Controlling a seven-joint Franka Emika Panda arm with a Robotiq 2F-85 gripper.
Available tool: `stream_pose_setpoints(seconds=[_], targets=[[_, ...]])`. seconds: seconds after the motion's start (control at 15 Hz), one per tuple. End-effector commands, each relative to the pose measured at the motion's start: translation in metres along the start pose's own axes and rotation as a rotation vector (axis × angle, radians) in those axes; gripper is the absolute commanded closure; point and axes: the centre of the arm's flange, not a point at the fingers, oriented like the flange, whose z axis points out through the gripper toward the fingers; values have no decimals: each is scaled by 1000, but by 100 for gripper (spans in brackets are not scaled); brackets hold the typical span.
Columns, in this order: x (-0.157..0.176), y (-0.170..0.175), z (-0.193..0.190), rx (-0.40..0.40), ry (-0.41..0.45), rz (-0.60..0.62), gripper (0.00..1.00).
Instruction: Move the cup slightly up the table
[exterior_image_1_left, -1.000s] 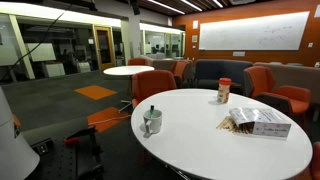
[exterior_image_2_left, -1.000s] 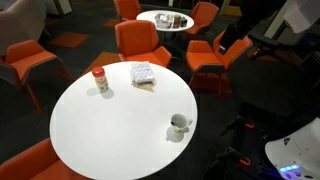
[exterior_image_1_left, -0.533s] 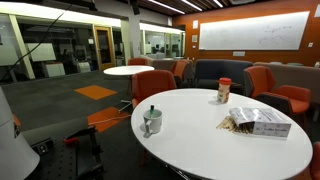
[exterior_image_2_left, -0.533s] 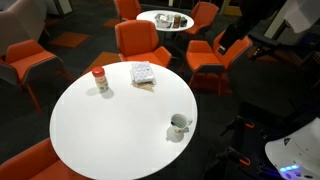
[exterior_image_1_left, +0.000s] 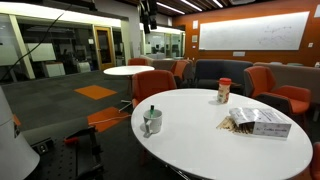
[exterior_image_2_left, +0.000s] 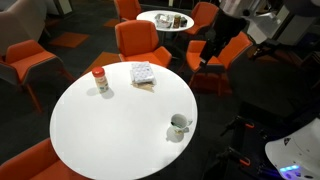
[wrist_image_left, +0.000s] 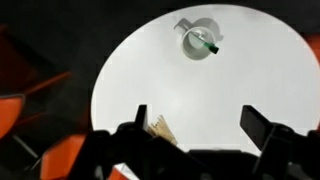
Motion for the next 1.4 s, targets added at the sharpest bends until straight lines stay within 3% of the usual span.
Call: stream_pose_setpoints(seconds=[0.0,0.27,0.67,0.87,1.33], targets=[[8,10,47,126,-99,-53,0],[-3,-9,132,142,-211,-220,0],[-34,-72,240,80,-209,-477,0],[-39,-89,274,39,-207,-597,0],[-59,-95,336,-33,-222,-789,4]])
